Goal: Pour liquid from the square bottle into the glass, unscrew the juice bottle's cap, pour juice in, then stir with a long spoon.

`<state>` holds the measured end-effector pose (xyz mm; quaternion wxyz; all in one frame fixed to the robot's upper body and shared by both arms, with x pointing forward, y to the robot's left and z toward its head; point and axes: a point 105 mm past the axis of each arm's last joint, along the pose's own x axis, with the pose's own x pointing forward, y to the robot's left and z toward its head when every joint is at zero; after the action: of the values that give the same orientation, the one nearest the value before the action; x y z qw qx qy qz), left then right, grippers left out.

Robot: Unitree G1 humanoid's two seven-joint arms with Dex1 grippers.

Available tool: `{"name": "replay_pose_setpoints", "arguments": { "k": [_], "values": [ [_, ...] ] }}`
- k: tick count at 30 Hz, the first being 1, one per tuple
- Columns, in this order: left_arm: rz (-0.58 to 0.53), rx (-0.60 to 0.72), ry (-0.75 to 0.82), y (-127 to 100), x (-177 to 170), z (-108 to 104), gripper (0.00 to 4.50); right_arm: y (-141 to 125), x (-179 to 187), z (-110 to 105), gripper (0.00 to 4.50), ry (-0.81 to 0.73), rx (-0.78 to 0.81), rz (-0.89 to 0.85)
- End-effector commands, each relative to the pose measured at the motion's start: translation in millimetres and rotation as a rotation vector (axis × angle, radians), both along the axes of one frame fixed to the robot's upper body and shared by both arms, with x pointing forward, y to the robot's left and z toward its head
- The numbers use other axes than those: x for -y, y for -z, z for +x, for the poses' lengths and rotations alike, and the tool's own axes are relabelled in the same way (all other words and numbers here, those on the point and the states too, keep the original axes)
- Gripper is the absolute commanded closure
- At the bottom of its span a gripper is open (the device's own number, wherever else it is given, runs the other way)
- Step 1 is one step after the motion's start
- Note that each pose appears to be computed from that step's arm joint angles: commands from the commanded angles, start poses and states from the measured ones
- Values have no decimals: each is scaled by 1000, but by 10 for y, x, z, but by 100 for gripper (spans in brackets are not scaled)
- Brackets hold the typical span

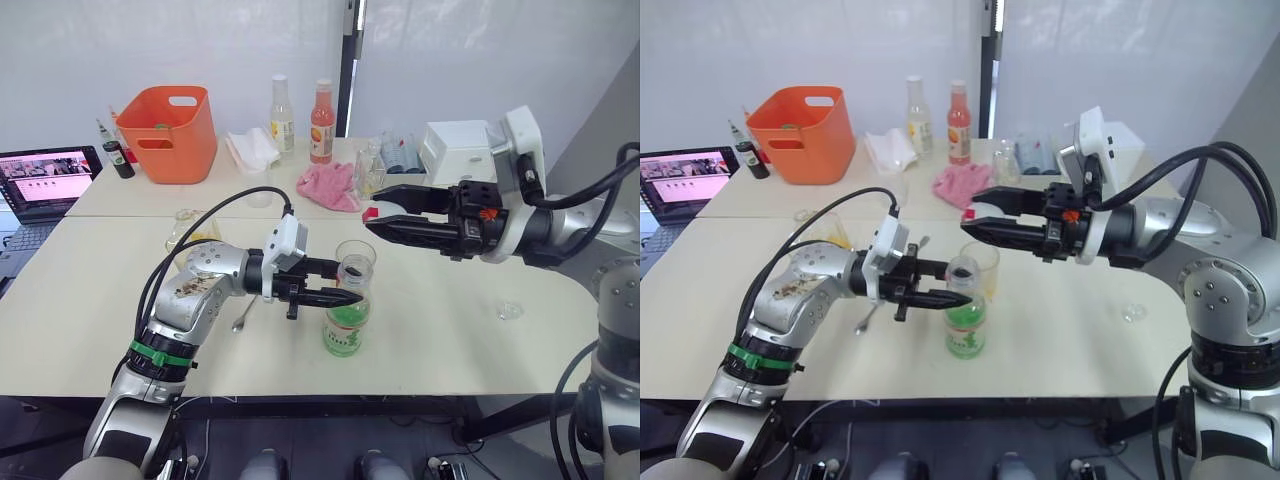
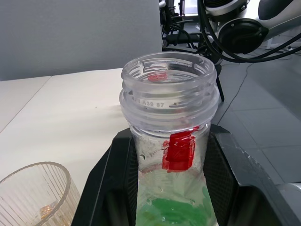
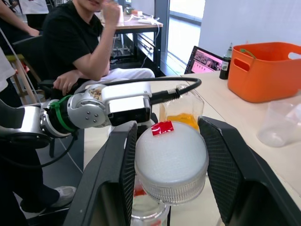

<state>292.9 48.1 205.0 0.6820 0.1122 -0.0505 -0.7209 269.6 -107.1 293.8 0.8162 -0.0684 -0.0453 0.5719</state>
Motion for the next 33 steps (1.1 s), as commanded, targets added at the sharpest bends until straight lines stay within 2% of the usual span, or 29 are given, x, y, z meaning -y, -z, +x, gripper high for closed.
{"name": "replay_pose_setpoints", "arguments": {
  "k": [1, 4, 10, 12, 16, 20, 25, 33],
  "values": [
    [50, -28, 6, 125, 1, -23, 303, 80, 210, 83, 285, 154, 7, 5],
    [48, -25, 2, 122, -7, -28, 303, 267, 356, 155, 285, 271, -37, 12],
    [38, -19, -21, 103, -38, -25, 303, 893, 878, 331, 285, 664, -137, -10],
    [35, -18, -27, 100, -49, -25, 303, 1086, 1044, 360, 285, 797, -152, -11],
    [31, -20, -33, 113, -60, -44, 303, 1390, 1213, 347, 285, 958, -165, 1],
    [27, -23, -36, 117, -61, -52, 303, 1652, 1330, 351, 285, 1065, -182, -7],
    [27, -23, -35, 117, -63, -54, 303, 1782, 1495, 388, 285, 1175, -157, 25],
    [29, -21, -38, 110, -69, -42, 303, 1982, 1530, 396, 285, 1215, -224, 32]
  ]
}}
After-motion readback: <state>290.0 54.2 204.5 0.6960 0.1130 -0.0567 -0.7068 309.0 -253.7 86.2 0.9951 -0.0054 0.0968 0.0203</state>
